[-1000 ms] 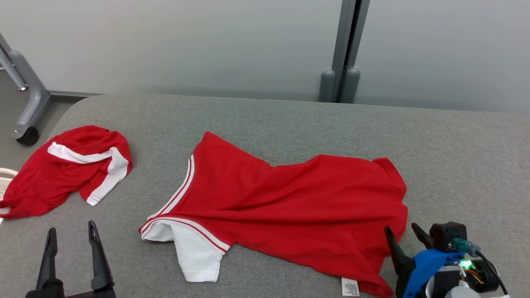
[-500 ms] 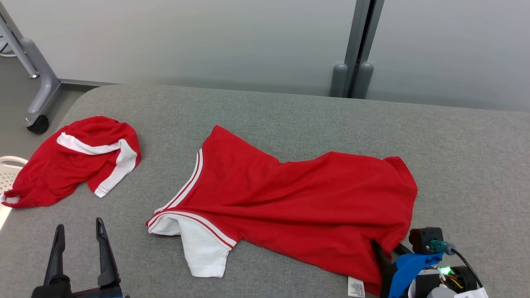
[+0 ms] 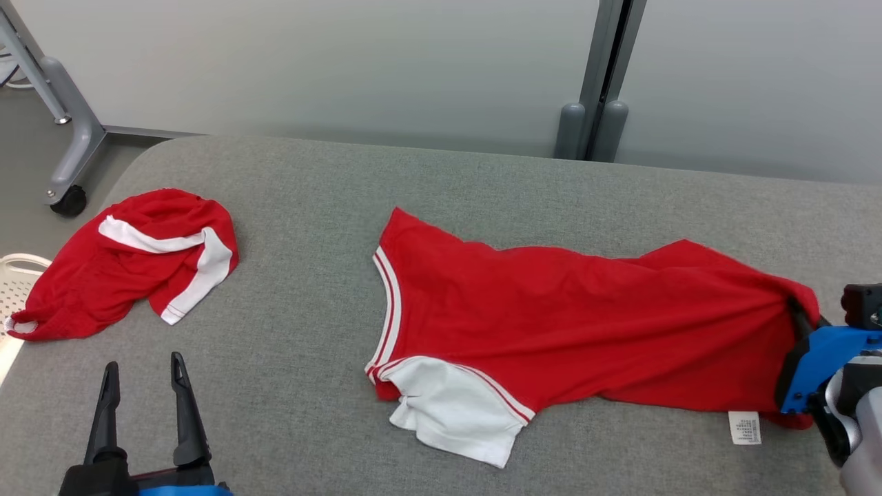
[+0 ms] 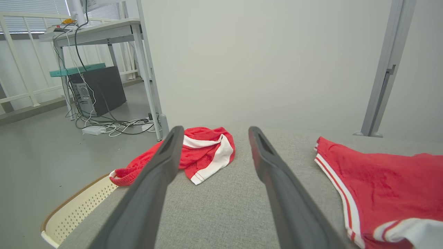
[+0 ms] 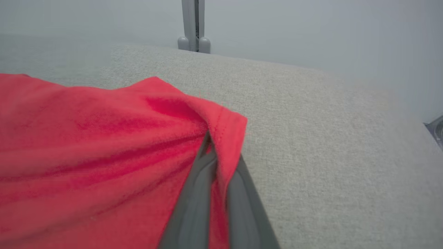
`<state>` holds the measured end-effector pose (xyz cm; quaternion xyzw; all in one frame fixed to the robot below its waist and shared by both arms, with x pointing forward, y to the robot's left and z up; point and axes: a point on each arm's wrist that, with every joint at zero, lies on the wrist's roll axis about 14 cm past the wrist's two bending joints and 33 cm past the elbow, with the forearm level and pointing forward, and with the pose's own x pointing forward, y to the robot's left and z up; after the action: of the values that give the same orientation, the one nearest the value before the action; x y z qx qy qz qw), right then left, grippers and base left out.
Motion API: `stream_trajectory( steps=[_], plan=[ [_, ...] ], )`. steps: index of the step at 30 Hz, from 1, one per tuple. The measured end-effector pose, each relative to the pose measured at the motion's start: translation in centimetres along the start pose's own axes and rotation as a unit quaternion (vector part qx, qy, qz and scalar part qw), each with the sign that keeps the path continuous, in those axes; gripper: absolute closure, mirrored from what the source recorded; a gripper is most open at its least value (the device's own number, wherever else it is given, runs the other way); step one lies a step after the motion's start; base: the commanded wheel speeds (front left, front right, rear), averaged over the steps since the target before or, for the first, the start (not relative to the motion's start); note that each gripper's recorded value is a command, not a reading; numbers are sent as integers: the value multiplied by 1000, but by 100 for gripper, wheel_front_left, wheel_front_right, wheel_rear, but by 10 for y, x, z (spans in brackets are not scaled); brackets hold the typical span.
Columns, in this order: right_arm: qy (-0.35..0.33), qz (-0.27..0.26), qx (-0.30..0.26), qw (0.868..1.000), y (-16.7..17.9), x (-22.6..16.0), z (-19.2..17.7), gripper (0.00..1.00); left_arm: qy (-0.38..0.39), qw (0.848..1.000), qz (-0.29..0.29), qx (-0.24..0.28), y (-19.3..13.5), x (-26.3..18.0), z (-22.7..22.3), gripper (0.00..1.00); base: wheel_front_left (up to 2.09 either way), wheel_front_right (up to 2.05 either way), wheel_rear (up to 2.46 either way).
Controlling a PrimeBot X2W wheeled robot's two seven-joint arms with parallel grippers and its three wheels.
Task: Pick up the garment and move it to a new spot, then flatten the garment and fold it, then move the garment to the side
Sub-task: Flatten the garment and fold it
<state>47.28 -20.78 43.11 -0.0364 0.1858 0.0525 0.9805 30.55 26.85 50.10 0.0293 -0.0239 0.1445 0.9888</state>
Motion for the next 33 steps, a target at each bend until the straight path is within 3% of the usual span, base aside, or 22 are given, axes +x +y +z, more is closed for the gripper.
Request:
stream_trajectory(
  steps=[2,3,4,5,12,21,27,33],
  plan=[
    [6,-10,-7,1000,-10,1,-2,100,-1,1000,0,-1,-1,2,0,0,0,0,0],
    [7,-10,-8,1000,-10,2,-3,61,-1,1000,0,-1,-1,3,0,0,0,0,0],
    [9,-9,-10,1000,-9,3,-5,10,0,1000,0,-1,-2,3,0,0,0,0,0],
    [7,-8,-7,1000,-8,3,-5,0,2,1000,-1,-2,-2,4,-1,0,0,0,0],
    [-97,-18,-4,995,-14,-5,35,0,3,1000,-15,-5,-11,8,-3,0,0,0,0],
    [-243,-2,17,970,11,-53,91,0,-7,999,-41,-9,-28,14,2,0,0,0,0],
    [-276,4,33,961,32,-97,83,0,-10,998,-54,-11,-37,16,4,0,0,0,0],
    [-246,-7,45,968,35,-118,48,0,-7,998,-64,-12,-43,16,1,0,0,0,0]
  ],
)
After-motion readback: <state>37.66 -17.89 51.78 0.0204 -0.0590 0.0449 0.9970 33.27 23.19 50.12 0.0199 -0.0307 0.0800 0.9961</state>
